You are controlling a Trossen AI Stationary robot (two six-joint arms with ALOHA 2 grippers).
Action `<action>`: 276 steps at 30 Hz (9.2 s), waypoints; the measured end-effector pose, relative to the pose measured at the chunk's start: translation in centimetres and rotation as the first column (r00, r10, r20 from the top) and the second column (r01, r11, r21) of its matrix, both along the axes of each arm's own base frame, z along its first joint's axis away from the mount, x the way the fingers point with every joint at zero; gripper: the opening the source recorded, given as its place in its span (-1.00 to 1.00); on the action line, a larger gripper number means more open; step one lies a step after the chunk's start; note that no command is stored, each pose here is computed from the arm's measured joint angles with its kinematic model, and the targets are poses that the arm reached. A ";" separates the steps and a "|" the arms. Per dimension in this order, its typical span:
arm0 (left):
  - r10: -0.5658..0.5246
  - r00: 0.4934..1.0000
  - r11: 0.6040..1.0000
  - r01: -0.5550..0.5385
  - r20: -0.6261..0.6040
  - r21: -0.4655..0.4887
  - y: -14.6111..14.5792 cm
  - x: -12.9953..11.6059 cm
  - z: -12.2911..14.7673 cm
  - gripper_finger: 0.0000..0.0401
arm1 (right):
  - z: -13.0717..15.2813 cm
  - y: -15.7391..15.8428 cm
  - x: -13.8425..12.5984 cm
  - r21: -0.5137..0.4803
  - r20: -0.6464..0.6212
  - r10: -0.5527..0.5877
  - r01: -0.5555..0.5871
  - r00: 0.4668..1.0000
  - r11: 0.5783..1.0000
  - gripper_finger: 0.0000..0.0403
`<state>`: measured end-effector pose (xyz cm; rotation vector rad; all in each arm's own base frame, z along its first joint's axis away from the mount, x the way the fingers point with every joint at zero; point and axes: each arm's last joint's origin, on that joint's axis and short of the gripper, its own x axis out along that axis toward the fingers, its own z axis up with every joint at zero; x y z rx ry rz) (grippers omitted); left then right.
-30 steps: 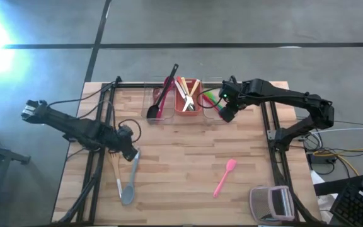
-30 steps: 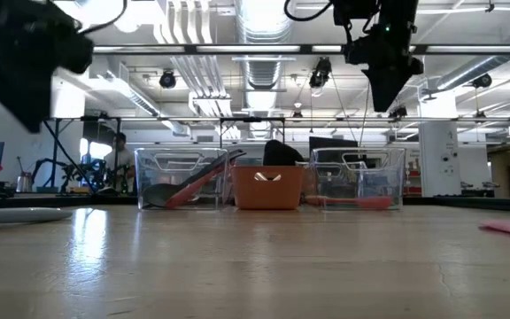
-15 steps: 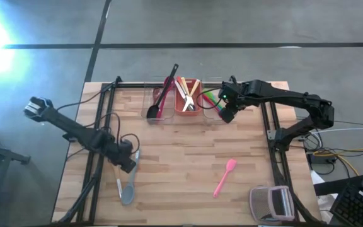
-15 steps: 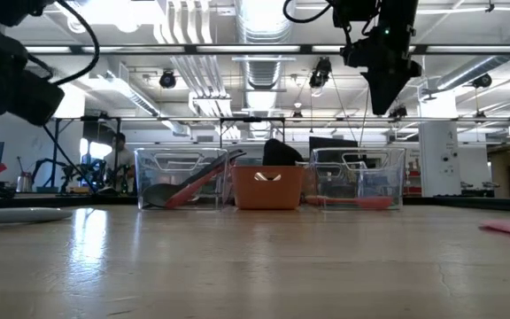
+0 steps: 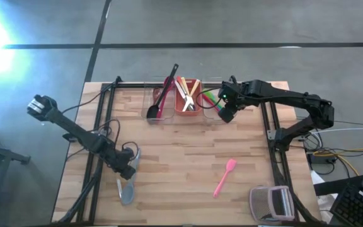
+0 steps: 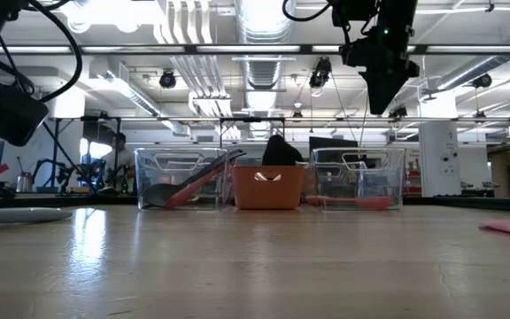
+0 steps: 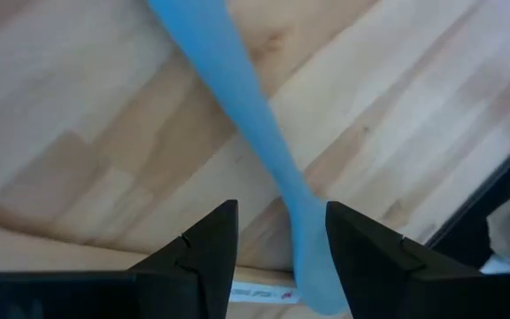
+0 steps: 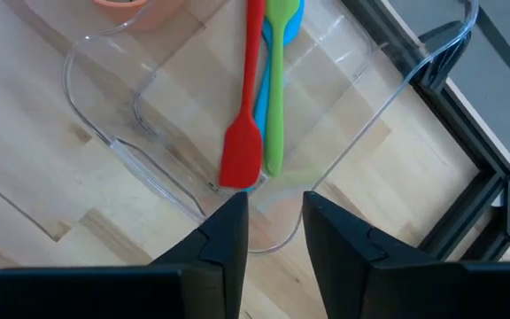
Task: Pick & Place Kitchen Items
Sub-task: Put the gray serving spoon into the left transparent bin, then put the pink spatula into the right transparent bin
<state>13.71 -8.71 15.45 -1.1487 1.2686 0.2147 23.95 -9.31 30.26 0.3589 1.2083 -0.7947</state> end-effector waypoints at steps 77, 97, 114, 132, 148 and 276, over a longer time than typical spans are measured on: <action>-0.175 0.959 0.984 0.168 0.223 0.052 -2.2 3.6 -2.2 -0.79 | 0.0 0.0 0.0 -0.003 0.001 0.010 -0.010 1.000 1.000 -0.47; -0.158 0.925 0.973 0.085 0.346 0.216 -1.6 4.1 -1.6 -0.79 | 0.1 -0.1 0.2 -0.012 0.025 0.010 -0.009 1.000 1.000 -0.49; -0.142 0.851 0.967 0.008 0.506 0.256 -0.9 4.5 0.6 -0.80 | 0.1 -0.1 0.3 -0.013 0.029 0.010 -0.009 1.000 1.000 -0.42; -0.126 0.721 0.826 -0.304 0.682 0.474 6.4 5.1 4.4 -0.80 | 0.1 -0.1 0.4 -0.017 0.042 0.010 -0.009 0.999 1.000 -0.49; -0.116 0.661 0.685 -0.487 0.741 0.542 13.7 4.5 6.6 -0.80 | 0.2 -0.2 0.4 -0.019 0.047 0.010 -0.009 0.999 1.000 -0.41; -0.477 0.262 0.574 -0.630 0.839 0.523 14.2 -0.2 6.3 0.31 | -0.6 11.3 0.9 0.327 0.050 -0.164 0.139 0.985 0.935 -0.21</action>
